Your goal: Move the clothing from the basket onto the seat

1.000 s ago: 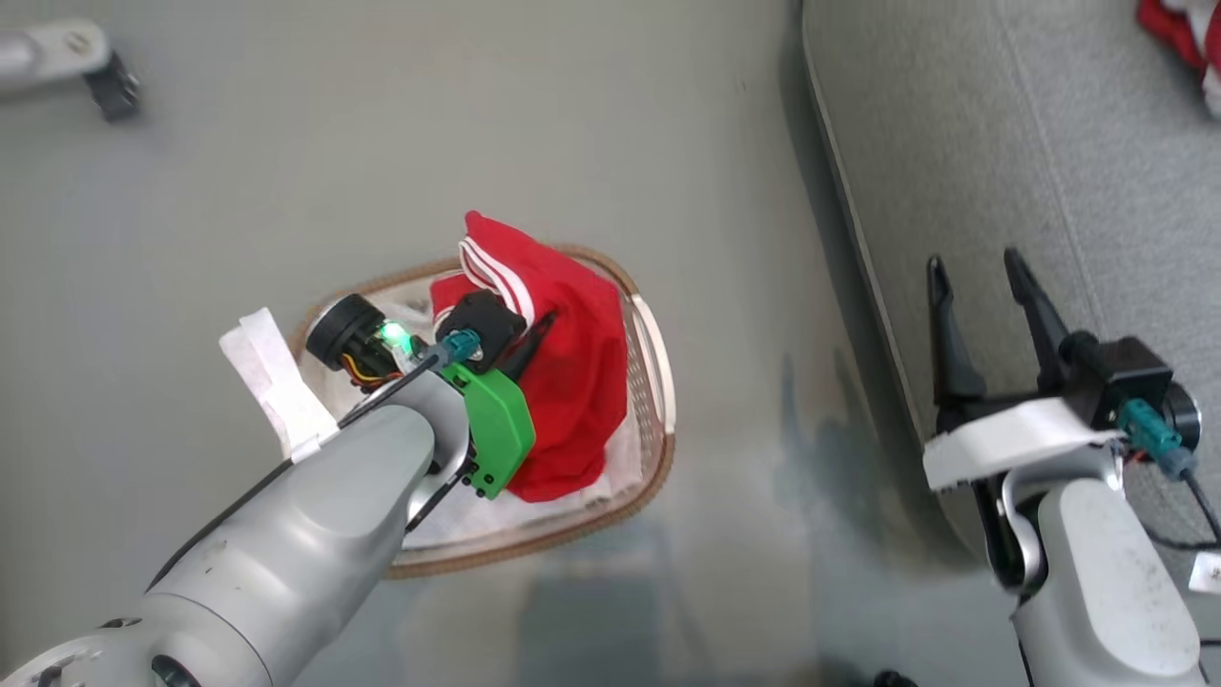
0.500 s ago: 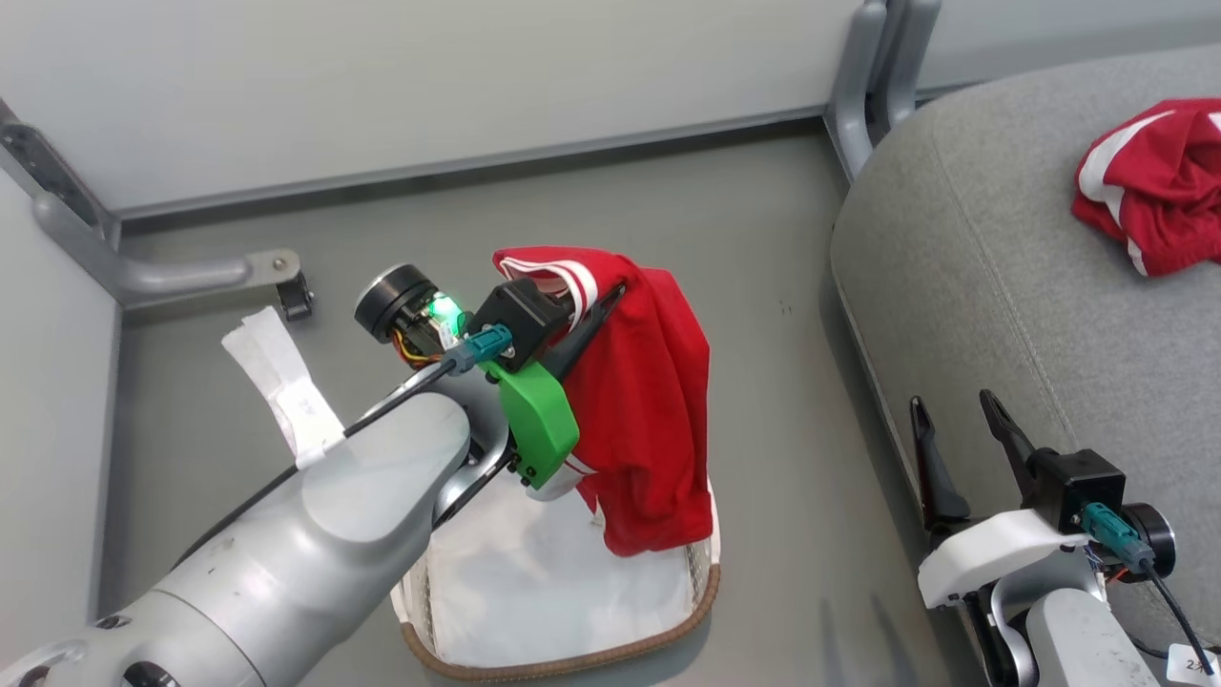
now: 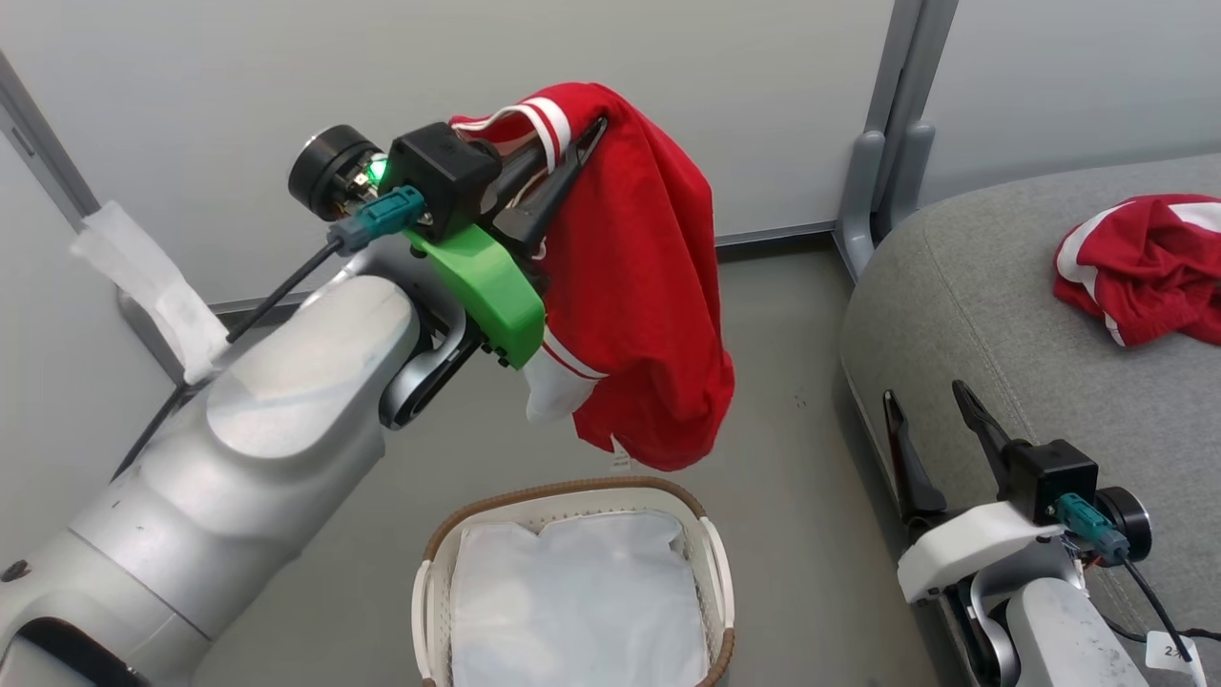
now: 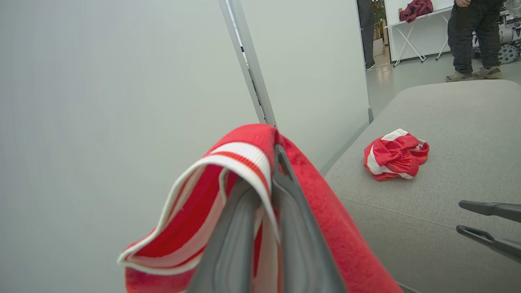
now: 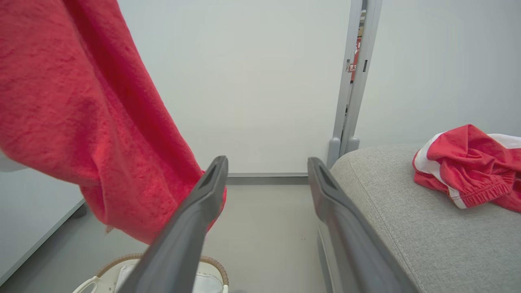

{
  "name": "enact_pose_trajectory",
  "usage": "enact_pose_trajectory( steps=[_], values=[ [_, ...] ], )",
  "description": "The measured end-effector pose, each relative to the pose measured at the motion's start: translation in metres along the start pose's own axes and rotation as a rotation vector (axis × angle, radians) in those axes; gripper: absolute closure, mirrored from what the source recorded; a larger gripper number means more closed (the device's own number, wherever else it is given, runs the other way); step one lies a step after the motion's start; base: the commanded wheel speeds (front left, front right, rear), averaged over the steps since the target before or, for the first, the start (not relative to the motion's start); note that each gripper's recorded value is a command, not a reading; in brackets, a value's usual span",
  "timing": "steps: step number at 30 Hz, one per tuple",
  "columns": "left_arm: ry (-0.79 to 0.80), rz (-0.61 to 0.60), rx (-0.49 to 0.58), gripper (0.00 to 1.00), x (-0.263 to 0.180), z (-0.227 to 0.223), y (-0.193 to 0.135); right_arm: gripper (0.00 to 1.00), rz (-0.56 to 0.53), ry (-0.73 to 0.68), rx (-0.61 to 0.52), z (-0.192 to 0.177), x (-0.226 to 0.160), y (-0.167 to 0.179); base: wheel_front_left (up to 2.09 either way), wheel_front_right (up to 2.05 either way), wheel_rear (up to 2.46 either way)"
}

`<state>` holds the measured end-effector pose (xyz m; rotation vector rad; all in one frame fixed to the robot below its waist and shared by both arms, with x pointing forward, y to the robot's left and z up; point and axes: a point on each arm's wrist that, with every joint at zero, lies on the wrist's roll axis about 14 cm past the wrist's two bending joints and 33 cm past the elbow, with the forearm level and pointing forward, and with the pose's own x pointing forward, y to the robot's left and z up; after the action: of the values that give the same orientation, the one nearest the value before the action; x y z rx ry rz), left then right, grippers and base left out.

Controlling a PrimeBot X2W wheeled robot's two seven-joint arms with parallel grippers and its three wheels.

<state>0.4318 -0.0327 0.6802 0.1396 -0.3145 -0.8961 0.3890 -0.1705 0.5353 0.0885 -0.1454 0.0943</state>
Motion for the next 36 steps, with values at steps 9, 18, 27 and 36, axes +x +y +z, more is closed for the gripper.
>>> enact_pose_trajectory(
  steps=[9,18,27,36],
  values=[
    [-0.028,-0.009,0.042,1.00,0.006,0.023,0.004,0.00,0.036,-0.021,-0.001,0.008,0.005,0.011,0.00,0.00,0.00],
    [-0.033,-0.009,0.051,1.00,0.006,0.029,0.002,0.00,0.077,-0.027,0.006,0.010,0.005,0.025,0.00,0.00,0.00],
    [-0.032,-0.016,0.050,1.00,0.009,0.030,0.000,0.00,0.261,-0.047,0.016,0.016,0.006,0.086,0.00,0.00,0.00],
    [-0.036,-0.027,0.051,1.00,0.015,0.034,-0.004,0.00,0.414,-0.055,-0.050,0.023,0.022,0.129,0.00,0.00,0.00]
  ],
)
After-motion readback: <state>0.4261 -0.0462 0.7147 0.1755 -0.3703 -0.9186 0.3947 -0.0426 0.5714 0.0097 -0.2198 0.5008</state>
